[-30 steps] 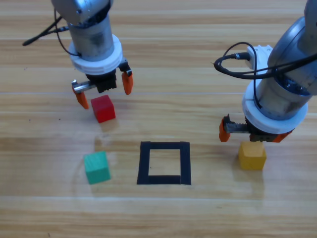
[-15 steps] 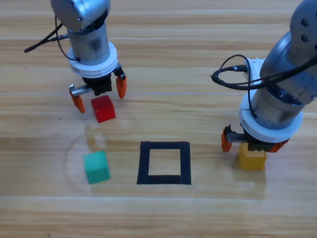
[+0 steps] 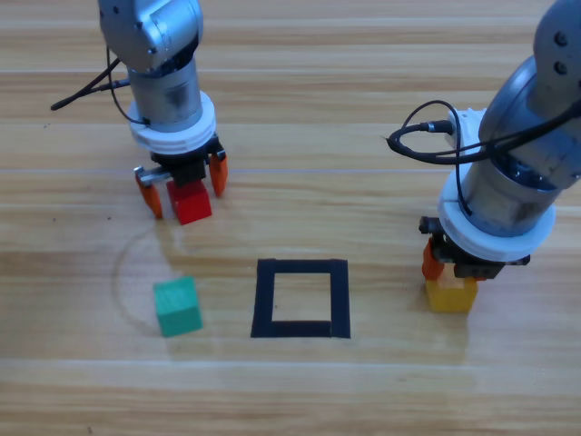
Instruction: Stack the blocks in the rectangular block: red at the bottom, yellow in the middle, green on top
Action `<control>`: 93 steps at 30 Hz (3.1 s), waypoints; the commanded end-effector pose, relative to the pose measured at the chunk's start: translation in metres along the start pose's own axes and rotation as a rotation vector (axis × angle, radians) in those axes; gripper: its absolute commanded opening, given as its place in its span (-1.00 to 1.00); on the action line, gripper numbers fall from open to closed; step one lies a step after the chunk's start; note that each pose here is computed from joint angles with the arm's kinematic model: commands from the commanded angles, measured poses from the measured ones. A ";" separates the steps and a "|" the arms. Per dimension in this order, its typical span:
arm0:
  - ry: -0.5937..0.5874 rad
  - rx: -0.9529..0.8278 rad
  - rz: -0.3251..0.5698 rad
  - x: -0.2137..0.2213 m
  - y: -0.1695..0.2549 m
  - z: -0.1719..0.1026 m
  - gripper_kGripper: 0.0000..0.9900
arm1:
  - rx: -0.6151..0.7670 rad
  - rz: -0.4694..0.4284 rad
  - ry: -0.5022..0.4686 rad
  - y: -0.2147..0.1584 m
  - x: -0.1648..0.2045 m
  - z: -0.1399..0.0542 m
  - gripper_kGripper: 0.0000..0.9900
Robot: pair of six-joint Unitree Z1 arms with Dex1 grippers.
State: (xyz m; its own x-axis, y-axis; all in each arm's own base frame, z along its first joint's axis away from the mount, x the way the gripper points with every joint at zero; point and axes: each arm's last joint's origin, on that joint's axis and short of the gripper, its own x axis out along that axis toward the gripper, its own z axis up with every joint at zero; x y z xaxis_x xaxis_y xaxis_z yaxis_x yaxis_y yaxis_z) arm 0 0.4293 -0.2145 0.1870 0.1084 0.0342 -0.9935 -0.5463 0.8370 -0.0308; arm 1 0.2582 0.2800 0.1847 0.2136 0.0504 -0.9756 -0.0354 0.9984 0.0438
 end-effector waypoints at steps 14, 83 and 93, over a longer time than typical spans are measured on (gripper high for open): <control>-0.051 0.633 -0.129 -0.059 -0.027 -0.048 -1.00 | -0.020 0.061 -0.055 -0.037 -0.087 -0.020 -1.00; -0.038 0.521 -0.003 -0.001 -0.050 -0.209 -1.00 | -0.081 0.027 0.007 -0.028 -0.073 -0.014 -1.00; -0.038 0.516 0.008 0.009 -0.051 -0.209 -1.00 | -0.082 0.026 0.008 -0.028 -0.072 -0.014 -1.00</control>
State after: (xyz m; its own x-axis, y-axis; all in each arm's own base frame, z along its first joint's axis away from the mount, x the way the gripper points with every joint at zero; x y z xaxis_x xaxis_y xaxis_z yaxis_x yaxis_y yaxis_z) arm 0 0.2914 -0.3628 0.1934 0.1786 -0.0038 -0.9839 -0.0984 0.9949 -0.0217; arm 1 0.2242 0.2429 0.2698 0.2523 0.1225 -0.9599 -0.1197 0.9883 0.0947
